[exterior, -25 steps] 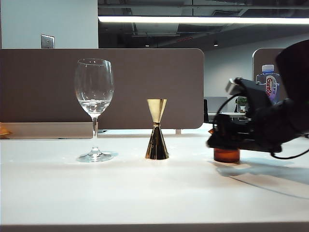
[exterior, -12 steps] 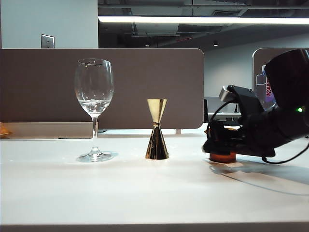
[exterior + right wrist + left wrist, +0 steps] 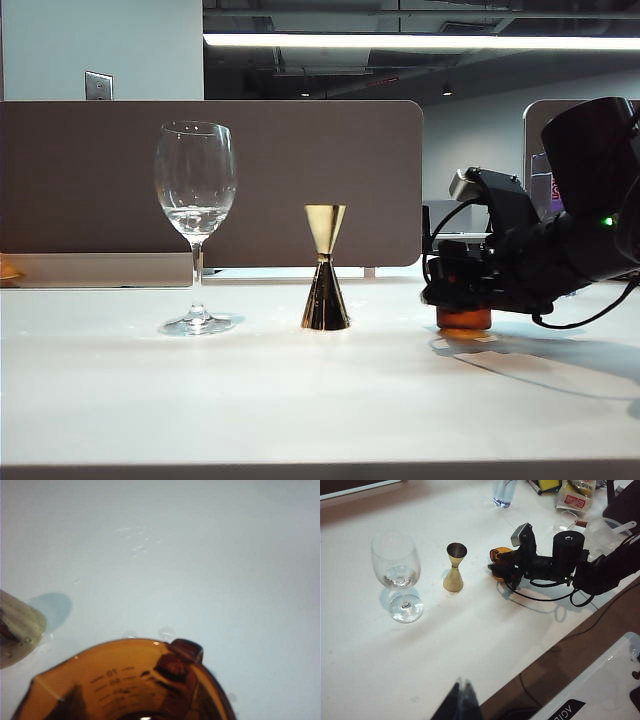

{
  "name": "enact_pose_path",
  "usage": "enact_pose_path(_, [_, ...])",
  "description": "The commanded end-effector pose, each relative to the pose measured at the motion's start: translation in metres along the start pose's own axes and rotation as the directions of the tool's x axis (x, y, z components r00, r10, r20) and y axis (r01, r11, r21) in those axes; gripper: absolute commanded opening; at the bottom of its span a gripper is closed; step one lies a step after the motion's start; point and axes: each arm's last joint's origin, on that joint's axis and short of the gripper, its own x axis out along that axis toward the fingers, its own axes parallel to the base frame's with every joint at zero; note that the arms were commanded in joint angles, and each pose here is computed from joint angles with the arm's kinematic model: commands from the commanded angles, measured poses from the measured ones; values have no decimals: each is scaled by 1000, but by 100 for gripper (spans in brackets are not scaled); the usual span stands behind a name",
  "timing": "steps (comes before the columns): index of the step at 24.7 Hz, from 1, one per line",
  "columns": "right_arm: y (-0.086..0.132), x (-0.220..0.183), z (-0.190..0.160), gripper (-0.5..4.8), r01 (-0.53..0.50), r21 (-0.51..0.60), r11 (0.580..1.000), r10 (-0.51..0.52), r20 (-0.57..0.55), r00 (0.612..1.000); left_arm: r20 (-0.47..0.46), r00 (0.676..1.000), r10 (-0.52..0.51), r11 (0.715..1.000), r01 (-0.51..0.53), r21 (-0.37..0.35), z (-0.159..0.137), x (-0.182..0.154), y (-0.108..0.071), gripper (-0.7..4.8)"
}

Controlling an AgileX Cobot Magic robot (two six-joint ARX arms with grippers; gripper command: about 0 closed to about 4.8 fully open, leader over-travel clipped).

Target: Pick up the small amber measuring cup and pour the water in it into the jigger, then pick up the jigger and pour the water in it into the wine glass.

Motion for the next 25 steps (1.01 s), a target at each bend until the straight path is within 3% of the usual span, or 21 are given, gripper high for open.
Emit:
enact_pose_path(1, [0,0,1,161,0,0,1000,0,8,1000,18,1000,0,1000,0,9,2,-1,0,-2])
enact_pose_path(2, [0,0,2,109,5,-4,1000,-5,9,1000,19,1000,0,1000,0,9,2,-1,0,-2])
enact_pose_path(5, [1,-3,8,88,38,-17,999,-38,24,999,18,1000,0,1000,0,9,2,-1,0,-2])
enact_pose_path(9, [4,-16,42,12,100,-71,992,-95,72,993,18,1000,0,1000,0,9,2,-1,0,-2])
enact_pose_path(13, [7,-18,75,-1,98,-76,992,-96,34,995,18,1000,0,1000,0,9,2,-1,0,-2])
enact_pose_path(25, [40,-11,156,-1,84,-306,948,-86,5,996,18,1000,0,1000,0,9,2,-1,0,-2])
